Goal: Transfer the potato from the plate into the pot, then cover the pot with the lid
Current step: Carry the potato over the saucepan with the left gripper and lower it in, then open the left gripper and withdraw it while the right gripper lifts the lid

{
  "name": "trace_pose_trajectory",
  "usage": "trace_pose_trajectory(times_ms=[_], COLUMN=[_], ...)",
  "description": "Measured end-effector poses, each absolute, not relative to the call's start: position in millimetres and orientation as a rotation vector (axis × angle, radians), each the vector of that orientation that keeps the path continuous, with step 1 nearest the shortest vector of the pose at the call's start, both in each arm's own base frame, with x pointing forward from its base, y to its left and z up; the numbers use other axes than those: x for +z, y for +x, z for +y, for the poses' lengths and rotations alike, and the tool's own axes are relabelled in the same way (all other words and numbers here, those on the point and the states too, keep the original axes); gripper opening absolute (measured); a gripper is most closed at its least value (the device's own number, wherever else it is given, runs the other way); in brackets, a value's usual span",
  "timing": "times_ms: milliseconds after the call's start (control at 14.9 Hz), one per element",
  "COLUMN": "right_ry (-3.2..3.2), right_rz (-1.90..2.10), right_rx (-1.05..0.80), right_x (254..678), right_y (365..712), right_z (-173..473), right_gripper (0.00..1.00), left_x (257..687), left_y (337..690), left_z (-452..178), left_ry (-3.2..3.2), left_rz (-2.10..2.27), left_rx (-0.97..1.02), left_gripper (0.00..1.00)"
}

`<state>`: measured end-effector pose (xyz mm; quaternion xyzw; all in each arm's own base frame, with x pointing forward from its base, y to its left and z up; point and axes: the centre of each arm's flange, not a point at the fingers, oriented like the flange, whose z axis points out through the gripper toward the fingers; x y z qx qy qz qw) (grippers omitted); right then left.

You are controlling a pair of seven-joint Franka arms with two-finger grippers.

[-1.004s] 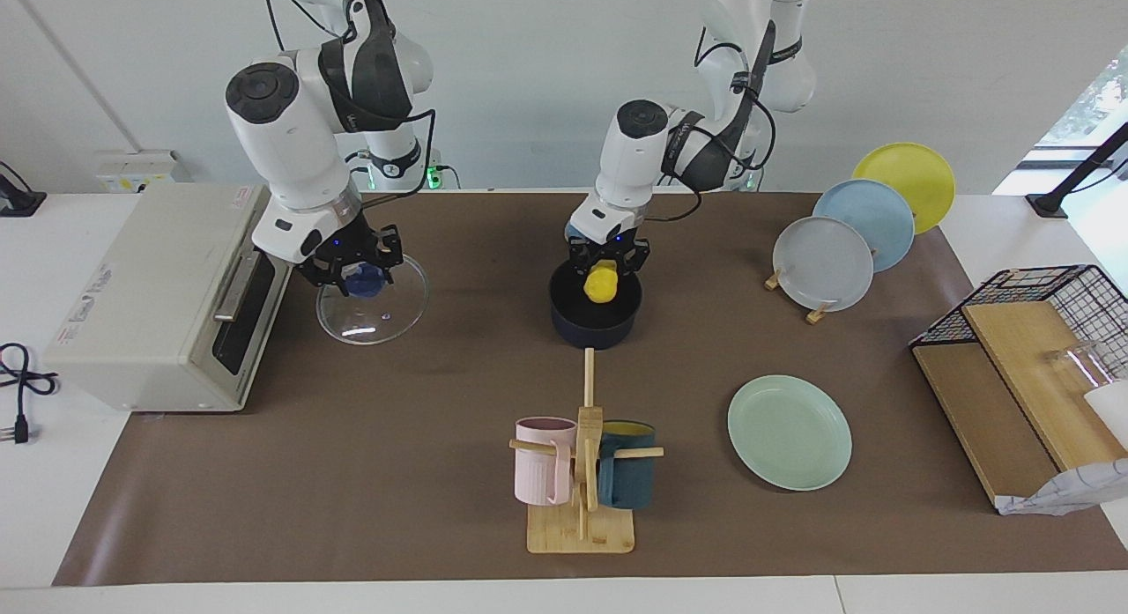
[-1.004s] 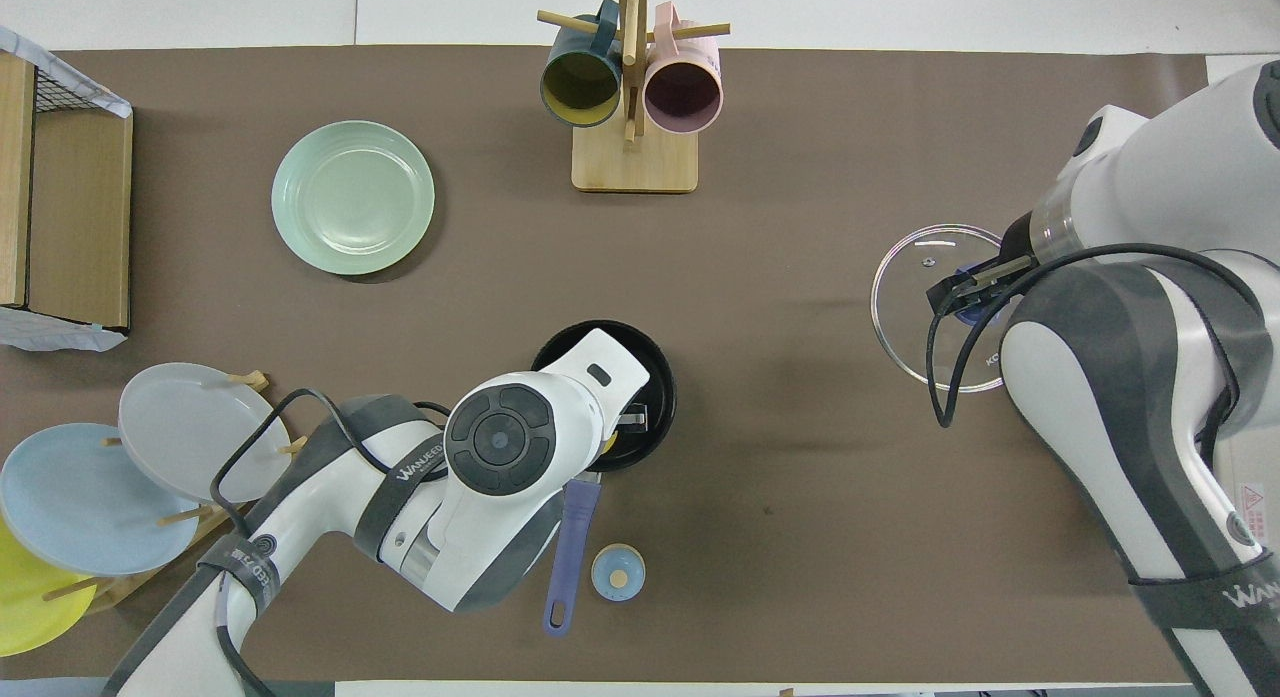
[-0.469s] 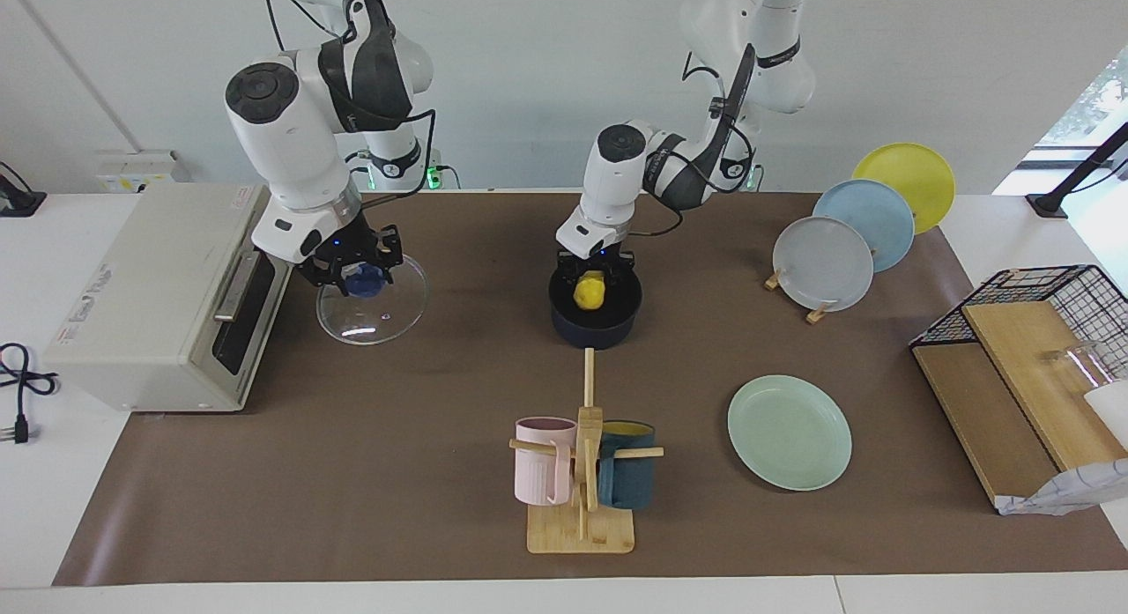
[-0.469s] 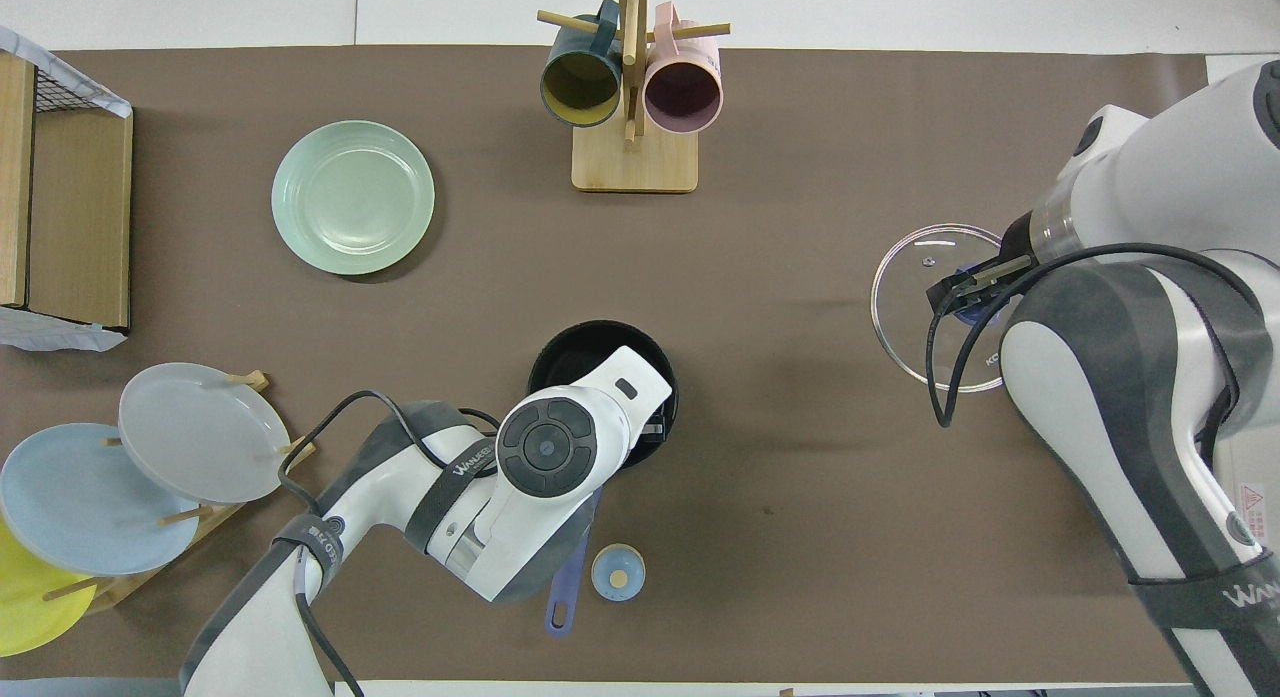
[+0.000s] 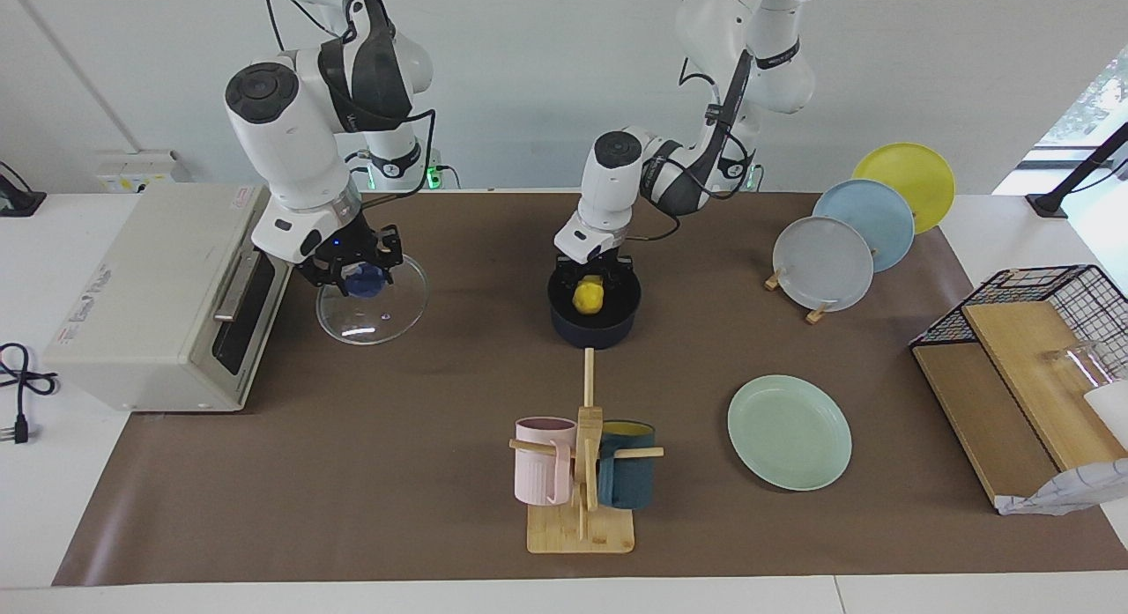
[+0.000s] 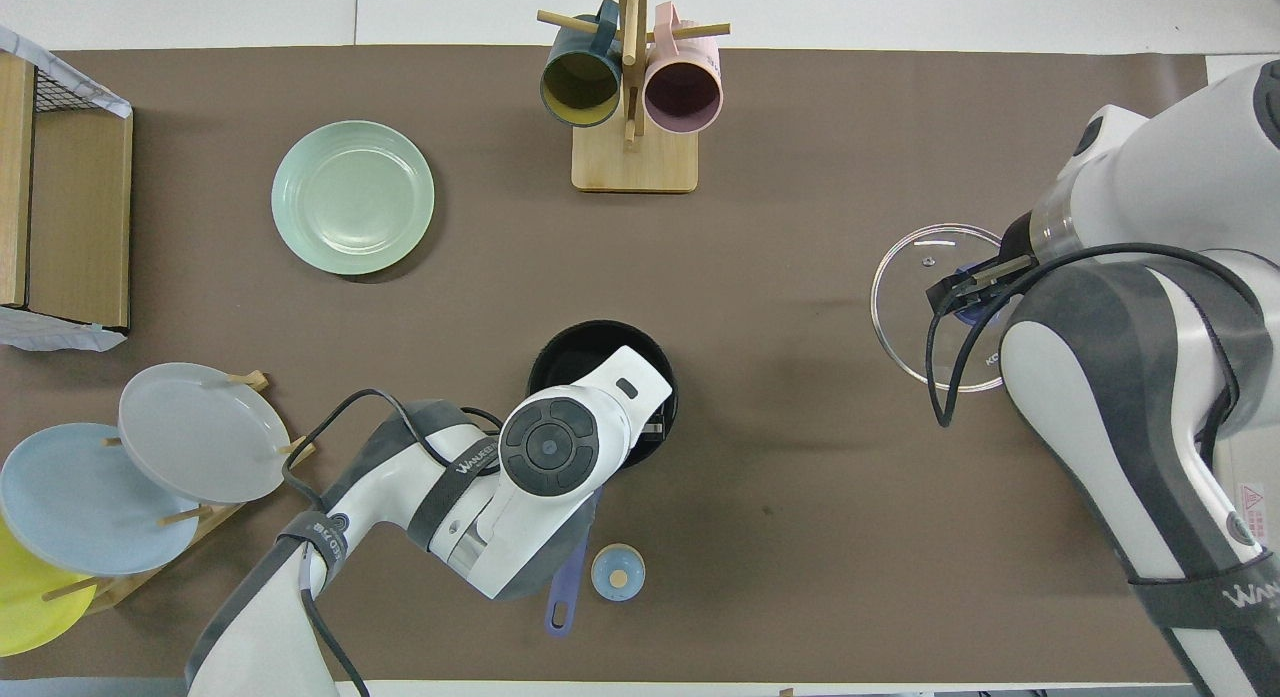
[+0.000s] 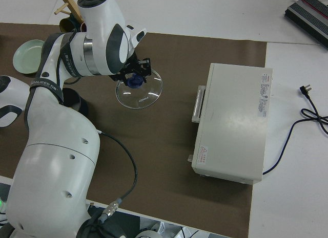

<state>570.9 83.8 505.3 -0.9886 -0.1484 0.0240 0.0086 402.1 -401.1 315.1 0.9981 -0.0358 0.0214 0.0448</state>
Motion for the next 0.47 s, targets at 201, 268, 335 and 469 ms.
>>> trace_pose_trajectory(times_ms=[201,268,335,469], right_ry=[-3.09,-3.092,-3.092,-3.079], right_rz=[-0.456,-0.442,-0.429,-0.39], right_rx=[0.074,0.074,0.071,0.051], right_x=[505,506,507,516], right_y=[571,571,571,571], right_z=[84,84,85,99], right_gripper=[0.66,0.66,0.66,0.66], left_x=[335,353,382,459], left_y=[414,422,435,467], left_z=[-401,-399,-393,-366], left_ry=[3.039,3.047,3.062,3.076], left_rz=[-0.092,-0.076,-0.058,-0.016], left_rx=[0.088,0.074,0.047,0.017], left_gripper=[0.97,1.0,1.0,1.0])
